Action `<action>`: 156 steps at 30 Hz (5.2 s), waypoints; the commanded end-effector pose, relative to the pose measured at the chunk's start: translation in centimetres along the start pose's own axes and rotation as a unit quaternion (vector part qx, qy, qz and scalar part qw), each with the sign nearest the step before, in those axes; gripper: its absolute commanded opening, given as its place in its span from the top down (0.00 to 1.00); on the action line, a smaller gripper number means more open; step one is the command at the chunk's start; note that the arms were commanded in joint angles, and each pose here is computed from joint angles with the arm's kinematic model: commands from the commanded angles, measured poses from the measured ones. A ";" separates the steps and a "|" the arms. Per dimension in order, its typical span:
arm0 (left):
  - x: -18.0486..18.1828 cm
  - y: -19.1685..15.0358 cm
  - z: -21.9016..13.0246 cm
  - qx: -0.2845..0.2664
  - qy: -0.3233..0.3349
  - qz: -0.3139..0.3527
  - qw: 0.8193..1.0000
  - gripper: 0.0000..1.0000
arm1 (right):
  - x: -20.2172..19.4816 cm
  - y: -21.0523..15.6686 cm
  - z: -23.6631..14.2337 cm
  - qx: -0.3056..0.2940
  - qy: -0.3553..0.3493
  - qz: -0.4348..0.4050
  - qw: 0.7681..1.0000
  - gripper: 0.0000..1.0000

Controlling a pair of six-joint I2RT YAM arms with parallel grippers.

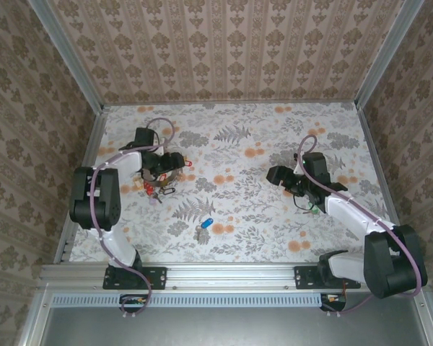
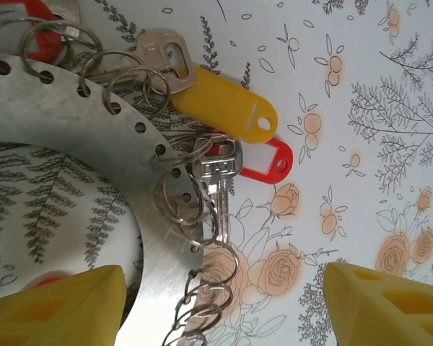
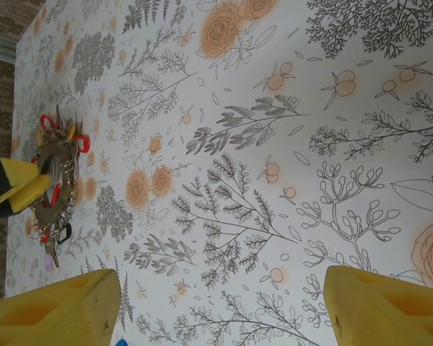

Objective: Put the keys on the keyring

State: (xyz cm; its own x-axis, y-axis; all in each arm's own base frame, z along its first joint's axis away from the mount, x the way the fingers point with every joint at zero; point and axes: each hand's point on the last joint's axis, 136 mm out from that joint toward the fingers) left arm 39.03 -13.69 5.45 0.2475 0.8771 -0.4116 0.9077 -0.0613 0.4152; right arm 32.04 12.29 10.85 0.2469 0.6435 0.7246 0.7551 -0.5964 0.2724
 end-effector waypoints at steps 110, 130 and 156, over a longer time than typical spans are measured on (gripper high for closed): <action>-13.9 -9.9 8.1 0.124 -0.095 0.097 0.983 0.76 | 0.0 -5.5 11.2 0.224 0.055 0.026 0.973 0.63; -16.2 -4.0 2.5 -0.004 -0.073 0.122 0.990 0.46 | 4.3 -2.5 7.0 0.163 0.115 0.010 0.980 0.91; -22.8 4.3 -9.5 -0.217 -0.340 -0.040 0.914 0.20 | 14.9 4.0 -5.2 -0.036 0.280 0.059 0.958 1.00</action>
State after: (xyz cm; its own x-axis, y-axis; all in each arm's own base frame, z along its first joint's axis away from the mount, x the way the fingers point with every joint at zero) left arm 34.49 -28.03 22.81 0.4490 0.4699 -0.7600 0.7396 0.2818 0.6112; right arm 35.34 17.32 22.67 0.0288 0.2864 0.9577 0.7297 -0.6609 0.1757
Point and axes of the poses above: each hand's point on the last joint's axis, 136 mm out from that joint toward the fingers, its own z axis out along the fingers, its own x axis along the line the jaws close on, y = z × x, and after that the axes turned 13 degrees about z, right-handed
